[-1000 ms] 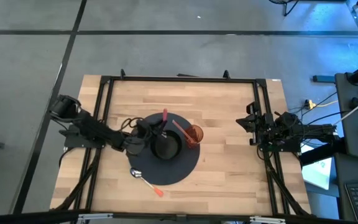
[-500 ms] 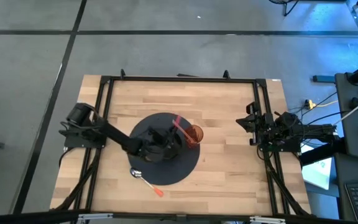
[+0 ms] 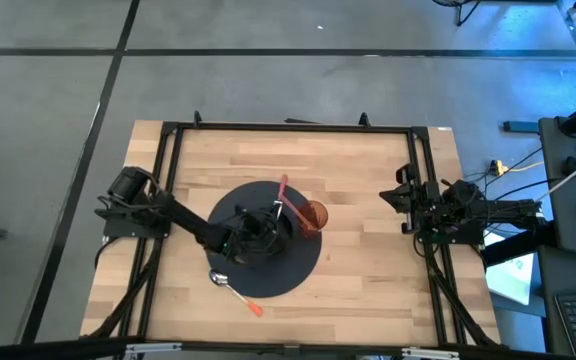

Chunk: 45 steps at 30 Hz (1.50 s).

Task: Pick & Place Utensil
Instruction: Put the pink fork into the black bowl

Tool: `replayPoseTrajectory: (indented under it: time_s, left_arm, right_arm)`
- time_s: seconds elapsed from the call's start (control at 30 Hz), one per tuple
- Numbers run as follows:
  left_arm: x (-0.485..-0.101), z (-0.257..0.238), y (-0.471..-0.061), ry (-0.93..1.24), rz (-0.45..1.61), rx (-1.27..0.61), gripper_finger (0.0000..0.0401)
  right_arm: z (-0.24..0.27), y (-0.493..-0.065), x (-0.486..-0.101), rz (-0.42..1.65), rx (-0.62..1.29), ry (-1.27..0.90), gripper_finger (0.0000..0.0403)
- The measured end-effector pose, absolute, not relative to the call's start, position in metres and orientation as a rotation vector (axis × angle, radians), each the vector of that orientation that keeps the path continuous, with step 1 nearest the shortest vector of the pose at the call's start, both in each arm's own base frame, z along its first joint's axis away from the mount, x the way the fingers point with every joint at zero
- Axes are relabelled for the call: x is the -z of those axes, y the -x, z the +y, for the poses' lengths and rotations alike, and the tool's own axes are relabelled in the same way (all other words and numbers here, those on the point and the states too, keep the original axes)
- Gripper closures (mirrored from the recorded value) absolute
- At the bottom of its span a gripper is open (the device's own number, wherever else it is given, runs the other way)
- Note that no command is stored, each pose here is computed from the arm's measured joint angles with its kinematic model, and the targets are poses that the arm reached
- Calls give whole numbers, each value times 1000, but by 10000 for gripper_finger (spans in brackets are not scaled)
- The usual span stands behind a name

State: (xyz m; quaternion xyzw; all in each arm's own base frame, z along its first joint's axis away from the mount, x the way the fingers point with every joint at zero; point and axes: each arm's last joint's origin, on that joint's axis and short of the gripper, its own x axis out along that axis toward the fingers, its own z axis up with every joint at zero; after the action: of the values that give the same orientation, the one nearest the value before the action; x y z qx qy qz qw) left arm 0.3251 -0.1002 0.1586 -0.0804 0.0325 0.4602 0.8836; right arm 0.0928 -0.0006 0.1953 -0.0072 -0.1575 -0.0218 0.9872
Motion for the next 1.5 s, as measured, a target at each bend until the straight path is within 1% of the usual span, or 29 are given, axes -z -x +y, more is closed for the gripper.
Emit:
replayPoseTrajectory:
  time_s: [0.33,0.43,0.57,0.67,0.73,0.8,0.87,1.0,1.1,1.27,1.4,1.5]
  left_arm:
    - [-157,-103,-323,134,85,-958,399]
    - [-161,-107,-319,49,94,-988,399]
    - [-190,-115,-305,-62,58,-1086,398]
    - [-217,-112,-289,-156,100,-1099,398]
    - [-234,-97,-279,-126,109,-1083,398]
    - [-239,-74,-265,-65,152,-1038,398]
    - [-234,-48,-250,19,256,-992,398]
    - [-216,-1,-220,186,436,-1010,398]
    - [-219,28,-216,245,547,-902,398]
    - [-224,73,-221,174,676,-652,397]
    - [-219,104,-223,40,740,-521,397]
    - [-208,116,-224,-183,842,-395,397]
  right_arm:
    - [-1,-93,-195,-317,42,4,395]
    - [-1,-93,-195,-315,41,0,395]
    - [0,-93,-195,-314,22,2,395]
    - [0,-93,-195,-314,17,2,395]
    - [0,-93,-195,-312,17,0,395]
    - [0,-93,-194,-303,15,-1,395]
    - [0,-94,-192,-278,13,-10,395]
    - [0,-95,-186,-213,12,-19,395]
    - [0,-96,-182,-171,14,4,395]
    - [0,-97,-178,-128,23,104,395]
    - [0,-96,-182,-177,31,160,395]
    - [0,-96,-184,-190,32,163,395]
